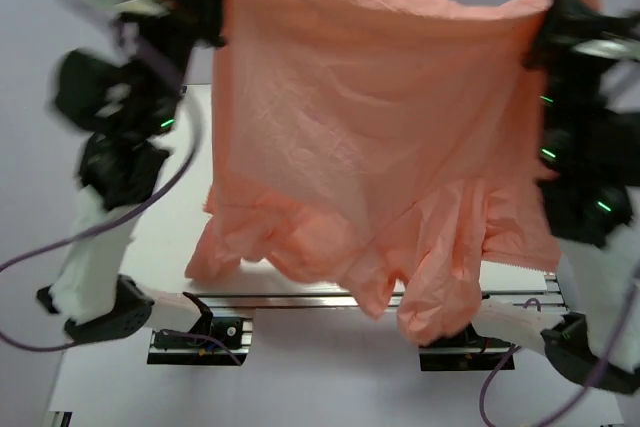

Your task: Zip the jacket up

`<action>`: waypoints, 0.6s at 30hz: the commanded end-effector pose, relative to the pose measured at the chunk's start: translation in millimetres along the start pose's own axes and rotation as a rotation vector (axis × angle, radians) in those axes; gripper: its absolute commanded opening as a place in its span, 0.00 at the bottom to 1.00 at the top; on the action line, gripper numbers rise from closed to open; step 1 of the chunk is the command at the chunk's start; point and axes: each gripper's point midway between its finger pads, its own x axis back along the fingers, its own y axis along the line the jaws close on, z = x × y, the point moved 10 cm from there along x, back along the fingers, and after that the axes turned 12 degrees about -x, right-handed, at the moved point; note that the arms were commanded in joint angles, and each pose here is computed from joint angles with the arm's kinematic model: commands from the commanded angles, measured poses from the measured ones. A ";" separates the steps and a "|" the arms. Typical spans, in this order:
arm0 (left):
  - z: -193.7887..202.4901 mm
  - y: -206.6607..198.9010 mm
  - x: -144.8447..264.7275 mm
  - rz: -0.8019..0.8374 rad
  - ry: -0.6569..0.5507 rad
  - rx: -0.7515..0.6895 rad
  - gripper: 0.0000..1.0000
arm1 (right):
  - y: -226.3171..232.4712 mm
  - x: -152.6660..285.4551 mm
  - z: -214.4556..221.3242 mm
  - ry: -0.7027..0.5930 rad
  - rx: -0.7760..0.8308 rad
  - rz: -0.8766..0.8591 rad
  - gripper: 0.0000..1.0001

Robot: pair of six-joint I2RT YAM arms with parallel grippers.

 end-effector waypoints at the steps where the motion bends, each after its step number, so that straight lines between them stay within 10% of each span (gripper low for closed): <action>1: 120.2 16.9 -44.2 -0.309 0.279 -0.200 0.00 | -1.8 -29.5 89.0 0.163 0.276 0.262 0.00; 8: 320.2 149.5 -71.9 -0.403 0.731 -0.072 0.00 | -40.3 -50.9 275.9 0.621 0.278 0.056 0.00; 11: 412.1 174.7 -58.7 -0.413 0.893 -0.088 0.32 | -52.2 -33.8 364.4 0.849 0.262 0.057 0.00; 12: 430.5 179.0 -55.8 -0.372 0.935 -0.060 0.68 | -57.8 -27.6 401.3 0.949 0.249 0.054 0.00; 14: 467.4 189.1 -53.7 -0.355 1.002 -0.012 0.98 | -63.3 -30.3 424.1 1.030 0.183 0.051 0.02; 16: 474.8 199.9 -55.9 -0.354 1.017 0.029 0.98 | -69.1 -22.1 451.7 1.185 0.163 0.098 0.11; 18: 467.9 200.1 -58.6 -0.327 1.017 0.048 0.98 | -63.1 -38.9 438.9 1.178 0.122 0.098 0.61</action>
